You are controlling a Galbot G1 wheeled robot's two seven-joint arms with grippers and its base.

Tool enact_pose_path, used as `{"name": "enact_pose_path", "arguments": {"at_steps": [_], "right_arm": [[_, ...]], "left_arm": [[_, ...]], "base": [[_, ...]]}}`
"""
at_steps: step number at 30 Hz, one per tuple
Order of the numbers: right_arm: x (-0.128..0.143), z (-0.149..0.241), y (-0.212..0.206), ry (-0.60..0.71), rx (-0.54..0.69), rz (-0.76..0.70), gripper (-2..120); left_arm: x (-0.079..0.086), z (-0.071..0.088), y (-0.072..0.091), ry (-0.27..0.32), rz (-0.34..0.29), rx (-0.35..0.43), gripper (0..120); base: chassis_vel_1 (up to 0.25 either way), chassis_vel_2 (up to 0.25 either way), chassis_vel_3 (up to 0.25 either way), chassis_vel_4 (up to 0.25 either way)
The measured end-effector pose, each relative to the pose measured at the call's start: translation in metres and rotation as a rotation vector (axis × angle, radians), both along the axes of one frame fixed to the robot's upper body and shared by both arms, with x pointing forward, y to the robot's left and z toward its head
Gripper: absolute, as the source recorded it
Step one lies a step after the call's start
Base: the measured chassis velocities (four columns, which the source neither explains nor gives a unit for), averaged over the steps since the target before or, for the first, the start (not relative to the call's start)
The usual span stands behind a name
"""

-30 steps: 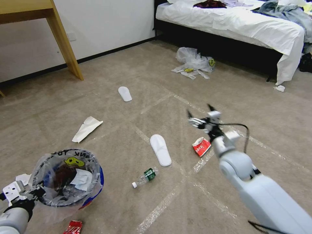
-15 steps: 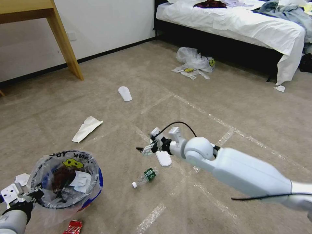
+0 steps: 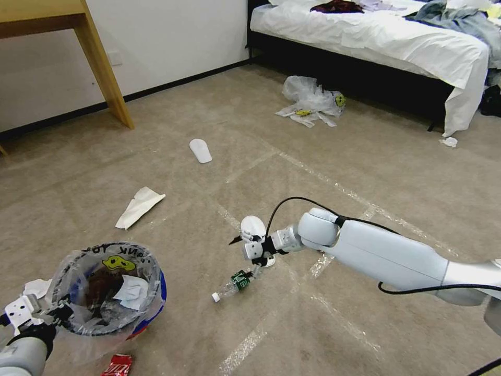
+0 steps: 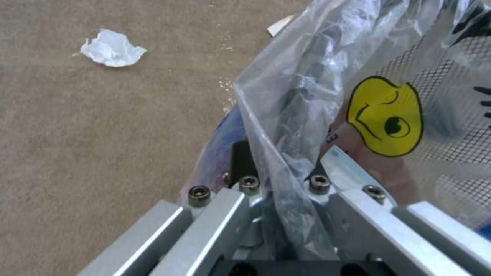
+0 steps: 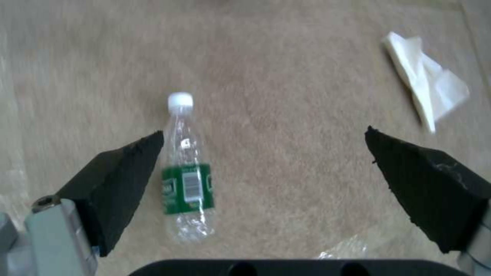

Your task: Pick up the trash bin and place the garbage on the floor into it.

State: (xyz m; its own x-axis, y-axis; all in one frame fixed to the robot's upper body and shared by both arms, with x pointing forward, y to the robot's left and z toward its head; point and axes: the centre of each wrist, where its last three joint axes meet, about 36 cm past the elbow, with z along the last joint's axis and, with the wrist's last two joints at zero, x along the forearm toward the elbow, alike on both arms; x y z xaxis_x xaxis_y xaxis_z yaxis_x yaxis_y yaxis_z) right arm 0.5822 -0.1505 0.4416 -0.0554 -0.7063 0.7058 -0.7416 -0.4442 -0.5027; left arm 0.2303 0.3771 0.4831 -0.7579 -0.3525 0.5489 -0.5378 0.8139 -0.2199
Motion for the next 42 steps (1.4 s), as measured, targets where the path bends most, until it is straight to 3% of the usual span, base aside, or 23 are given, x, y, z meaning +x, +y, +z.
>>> {"name": "enact_pose_path", "arguments": {"at_steps": [9, 13, 21, 32, 42], "right_arm": [[-0.004, -0.017, 0.012, 0.035, -0.079, 0.020, 100], [-0.021, -0.047, 0.013, 0.066, -0.126, -0.061, 100], [-0.024, -0.084, 0.027, 0.093, -0.193, -0.061, 100], [-0.013, -0.117, 0.065, 0.065, -0.214, -0.028, 97], [-0.010, -0.136, 0.064, 0.069, -0.226, -0.041, 89]], "left_arm": [[-0.001, -0.004, -0.001, 0.008, 0.008, 0.002, 1], [-0.001, -0.007, -0.001, 0.014, 0.013, 0.002, 1], [0.001, -0.011, 0.000, 0.016, 0.021, -0.005, 1], [-0.001, -0.010, 0.001, 0.012, 0.024, -0.004, 1], [-0.002, -0.009, 0.001, 0.008, 0.023, -0.006, 1]], "base": [[0.000, 0.000, 0.000, 0.000], [0.000, 0.000, 0.000, 0.000], [0.000, 0.000, 0.000, 0.000], [0.000, 0.000, 0.000, 0.000], [0.000, 0.000, 0.000, 0.000]]}}
